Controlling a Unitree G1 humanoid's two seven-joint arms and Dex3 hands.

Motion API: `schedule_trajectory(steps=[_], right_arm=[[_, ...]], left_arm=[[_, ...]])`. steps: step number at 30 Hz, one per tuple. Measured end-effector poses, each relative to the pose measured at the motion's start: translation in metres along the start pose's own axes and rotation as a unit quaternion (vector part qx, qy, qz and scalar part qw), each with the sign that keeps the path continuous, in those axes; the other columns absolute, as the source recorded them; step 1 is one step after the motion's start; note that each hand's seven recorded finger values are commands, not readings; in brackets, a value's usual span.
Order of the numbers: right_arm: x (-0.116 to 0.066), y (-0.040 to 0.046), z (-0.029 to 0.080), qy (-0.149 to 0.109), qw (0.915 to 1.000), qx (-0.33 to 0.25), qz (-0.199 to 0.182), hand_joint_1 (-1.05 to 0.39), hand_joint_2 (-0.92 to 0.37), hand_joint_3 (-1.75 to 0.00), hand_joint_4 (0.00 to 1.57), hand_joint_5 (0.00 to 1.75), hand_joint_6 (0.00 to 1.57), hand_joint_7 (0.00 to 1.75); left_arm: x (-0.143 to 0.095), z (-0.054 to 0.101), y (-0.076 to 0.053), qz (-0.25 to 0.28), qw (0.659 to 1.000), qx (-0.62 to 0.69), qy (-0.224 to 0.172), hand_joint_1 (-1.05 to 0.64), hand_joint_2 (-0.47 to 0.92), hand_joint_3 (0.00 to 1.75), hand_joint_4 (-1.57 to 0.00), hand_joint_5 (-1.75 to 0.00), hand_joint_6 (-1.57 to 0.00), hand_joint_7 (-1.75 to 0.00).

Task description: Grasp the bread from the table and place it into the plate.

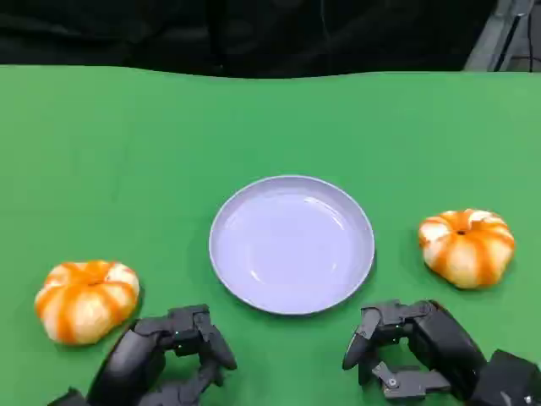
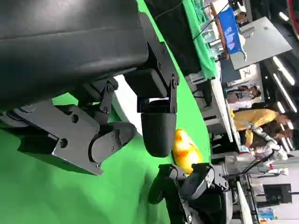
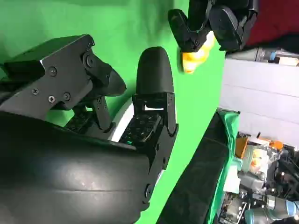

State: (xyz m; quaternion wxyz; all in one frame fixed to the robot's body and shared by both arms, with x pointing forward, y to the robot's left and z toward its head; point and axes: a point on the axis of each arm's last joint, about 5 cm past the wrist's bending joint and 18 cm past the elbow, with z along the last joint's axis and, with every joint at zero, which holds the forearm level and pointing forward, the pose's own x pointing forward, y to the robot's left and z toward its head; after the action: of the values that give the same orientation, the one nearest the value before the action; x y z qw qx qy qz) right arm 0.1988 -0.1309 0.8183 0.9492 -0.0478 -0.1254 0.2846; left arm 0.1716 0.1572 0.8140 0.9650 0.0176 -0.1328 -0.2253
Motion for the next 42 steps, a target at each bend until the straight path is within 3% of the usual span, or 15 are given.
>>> schedule_trajectory(steps=[29, 31, 33, 35, 42], right_arm=[[0.0005, -0.0007, 0.0001, -0.001, 1.0, -0.001, -0.002, 0.11, -0.56, -1.08, 1.0, 1.34, 1.01, 0.98], [0.0005, -0.0007, 0.0001, -0.001, 1.0, -0.001, -0.002, 0.09, -0.55, -1.08, 1.0, 1.35, 1.01, 0.98], [0.0006, -0.0007, 0.0001, -0.001, 1.0, -0.001, -0.002, 0.09, -0.55, -1.08, 1.01, 1.35, 1.01, 0.99], [0.0006, -0.0007, 0.0001, -0.001, 1.0, -0.001, -0.002, 0.09, -0.55, -1.09, 1.01, 1.35, 1.01, 0.99], [0.0006, -0.0008, 0.0001, -0.001, 1.0, -0.002, -0.002, 0.08, -0.54, -1.09, 1.01, 1.36, 1.0, 1.0]], left_arm=[[0.0009, -0.0001, 0.0006, 0.003, 1.0, -0.002, -0.001, 0.01, 0.62, 0.93, -0.82, -1.44, -0.9, -1.1], [0.0012, 0.0002, 0.0007, 0.004, 1.0, -0.002, -0.002, -0.09, 0.79, 0.51, -0.96, -0.74, -1.04, -0.42], [0.0031, 0.0026, 0.0007, 0.012, 1.0, -0.002, -0.009, -0.12, 0.89, 0.3, -1.05, -0.42, -1.1, -0.13], [0.0047, 0.0051, 0.0004, 0.022, 1.0, -0.003, -0.016, -0.13, 0.91, 0.25, -1.06, -0.25, -1.07, -0.03], [0.0056, 0.0081, 0.0005, 0.04, 0.999, -0.019, -0.023, -0.25, 0.92, 0.19, -0.95, -0.07, -0.84, 0.0]])
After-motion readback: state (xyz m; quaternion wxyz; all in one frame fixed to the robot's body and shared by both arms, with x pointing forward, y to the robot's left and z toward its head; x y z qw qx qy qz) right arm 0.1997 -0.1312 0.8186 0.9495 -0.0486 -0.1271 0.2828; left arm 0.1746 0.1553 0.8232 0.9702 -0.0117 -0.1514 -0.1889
